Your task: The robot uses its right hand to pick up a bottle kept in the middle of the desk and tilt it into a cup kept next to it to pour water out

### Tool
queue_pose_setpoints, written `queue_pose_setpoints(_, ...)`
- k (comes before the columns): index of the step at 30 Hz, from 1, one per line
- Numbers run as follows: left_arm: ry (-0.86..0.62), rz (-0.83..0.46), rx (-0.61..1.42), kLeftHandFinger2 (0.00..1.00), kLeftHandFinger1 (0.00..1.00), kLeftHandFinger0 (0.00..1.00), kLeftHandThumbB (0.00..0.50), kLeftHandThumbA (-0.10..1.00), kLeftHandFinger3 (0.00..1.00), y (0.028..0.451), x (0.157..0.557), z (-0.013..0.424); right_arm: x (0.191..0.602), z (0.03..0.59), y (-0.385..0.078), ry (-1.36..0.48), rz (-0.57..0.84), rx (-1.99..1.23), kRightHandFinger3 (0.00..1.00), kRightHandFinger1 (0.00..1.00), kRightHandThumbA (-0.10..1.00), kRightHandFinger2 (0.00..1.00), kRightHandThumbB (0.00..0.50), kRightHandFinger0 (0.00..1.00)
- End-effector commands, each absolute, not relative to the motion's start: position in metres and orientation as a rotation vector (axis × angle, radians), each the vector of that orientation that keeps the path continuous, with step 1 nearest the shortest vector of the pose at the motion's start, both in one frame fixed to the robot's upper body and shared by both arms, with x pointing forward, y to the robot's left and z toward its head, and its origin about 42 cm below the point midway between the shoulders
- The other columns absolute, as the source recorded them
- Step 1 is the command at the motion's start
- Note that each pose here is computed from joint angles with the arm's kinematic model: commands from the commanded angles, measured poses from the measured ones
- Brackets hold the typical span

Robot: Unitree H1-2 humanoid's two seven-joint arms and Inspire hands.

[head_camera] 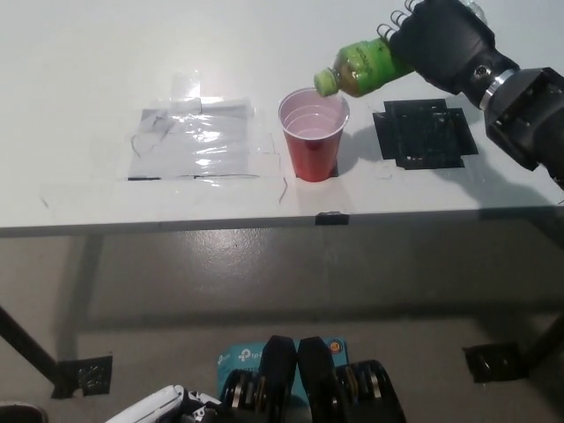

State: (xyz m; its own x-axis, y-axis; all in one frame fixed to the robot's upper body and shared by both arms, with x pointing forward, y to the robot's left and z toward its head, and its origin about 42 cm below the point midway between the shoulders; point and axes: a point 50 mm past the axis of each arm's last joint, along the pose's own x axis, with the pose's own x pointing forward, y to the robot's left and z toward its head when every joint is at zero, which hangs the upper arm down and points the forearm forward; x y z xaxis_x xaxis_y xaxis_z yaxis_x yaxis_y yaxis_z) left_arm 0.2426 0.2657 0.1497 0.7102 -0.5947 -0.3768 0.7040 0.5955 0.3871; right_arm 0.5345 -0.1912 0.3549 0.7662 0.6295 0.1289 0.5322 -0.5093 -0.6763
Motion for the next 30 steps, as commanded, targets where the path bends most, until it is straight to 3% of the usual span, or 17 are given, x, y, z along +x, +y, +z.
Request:
queue_pose_setpoints(1,0.197,-0.776,0.573,0.80,0.76,0.70,0.466,1.00,1.00,0.273,0.244,0.165,0.536,0.425,-0.186,-1.112,0.043,-2.287,0.00,0.04,0.03,0.17,0.129,0.00)
queue_pose_setpoints(5,0.186,-0.781,0.576,0.79,0.75,0.69,0.445,1.00,1.00,0.271,0.244,0.166,0.538,0.430,-0.183,-1.163,0.044,-2.322,0.05,0.00,0.15,0.16,0.127,0.00)
queue_pose_setpoints(6,0.186,-0.784,0.579,0.79,0.75,0.69,0.448,1.00,1.00,0.271,0.245,0.166,0.538,0.431,-0.181,-1.166,0.036,-2.343,0.04,0.00,0.21,0.17,0.156,0.00)
queue_pose_setpoints(7,0.190,-0.781,0.578,0.79,0.75,0.69,0.458,1.00,1.00,0.271,0.244,0.165,0.538,0.431,-0.179,-1.172,0.039,-2.345,0.03,0.00,0.21,0.16,0.151,0.00)
queue_pose_setpoints(11,0.195,-0.776,0.577,0.79,0.76,0.70,0.465,1.00,1.00,0.272,0.244,0.166,0.537,0.431,-0.174,-1.197,0.052,-2.330,0.04,0.00,0.18,0.12,0.187,0.00)
queue_pose_setpoints(12,0.193,-0.781,0.579,0.80,0.76,0.70,0.471,1.00,1.00,0.272,0.244,0.166,0.536,0.431,-0.170,-1.179,0.063,-2.310,0.09,0.00,0.15,0.11,0.198,0.00)
queue_pose_setpoints(15,0.202,-0.784,0.571,0.79,0.75,0.69,0.479,1.00,1.00,0.271,0.243,0.164,0.534,0.426,-0.168,-1.174,0.056,-2.319,0.14,0.00,0.12,0.07,0.170,0.00)
queue_pose_setpoints(16,0.197,-0.786,0.575,0.79,0.75,0.68,0.473,1.00,1.00,0.271,0.243,0.164,0.534,0.425,-0.166,-1.191,0.048,-2.300,0.03,0.00,0.08,0.05,0.185,0.00)
queue_pose_setpoints(17,0.192,-0.791,0.580,0.79,0.75,0.68,0.470,1.00,1.00,0.270,0.243,0.164,0.534,0.424,-0.164,-1.177,0.047,-2.301,0.01,0.00,0.08,0.05,0.184,0.00)
queue_pose_setpoints(22,0.195,-0.787,0.589,0.78,0.74,0.68,0.487,1.00,1.00,0.271,0.243,0.164,0.534,0.424,-0.161,-1.181,0.051,-2.290,0.00,0.00,0.02,0.05,0.192,0.00)
queue_pose_setpoints(23,0.203,-0.785,0.586,0.78,0.74,0.68,0.489,1.00,1.00,0.271,0.243,0.163,0.532,0.423,-0.163,-1.168,0.036,-2.286,0.08,0.00,0.04,0.05,0.168,0.00)
queue_pose_setpoints(26,0.208,-0.784,0.579,0.79,0.74,0.67,0.472,1.00,1.00,0.270,0.240,0.161,0.531,0.417,-0.166,-1.134,0.031,-2.275,0.02,0.00,0.06,0.06,0.150,0.00)
queue_pose_setpoints(28,0.206,-0.787,0.580,0.80,0.74,0.66,0.471,1.00,1.00,0.270,0.240,0.161,0.531,0.415,-0.170,-1.129,0.028,-2.219,0.00,0.00,-0.01,0.06,0.176,0.00)
queue_pose_setpoints(29,0.206,-0.786,0.580,0.80,0.74,0.66,0.469,1.00,1.00,0.270,0.240,0.161,0.531,0.415,-0.171,-1.069,0.033,-2.232,0.07,0.00,-0.01,0.07,0.164,0.00)
queue_pose_setpoints(30,0.205,-0.787,0.581,0.79,0.74,0.66,0.468,1.00,1.00,0.270,0.240,0.161,0.532,0.412,-0.175,-1.023,0.036,-2.154,0.19,0.00,-0.07,0.07,0.182,0.00)
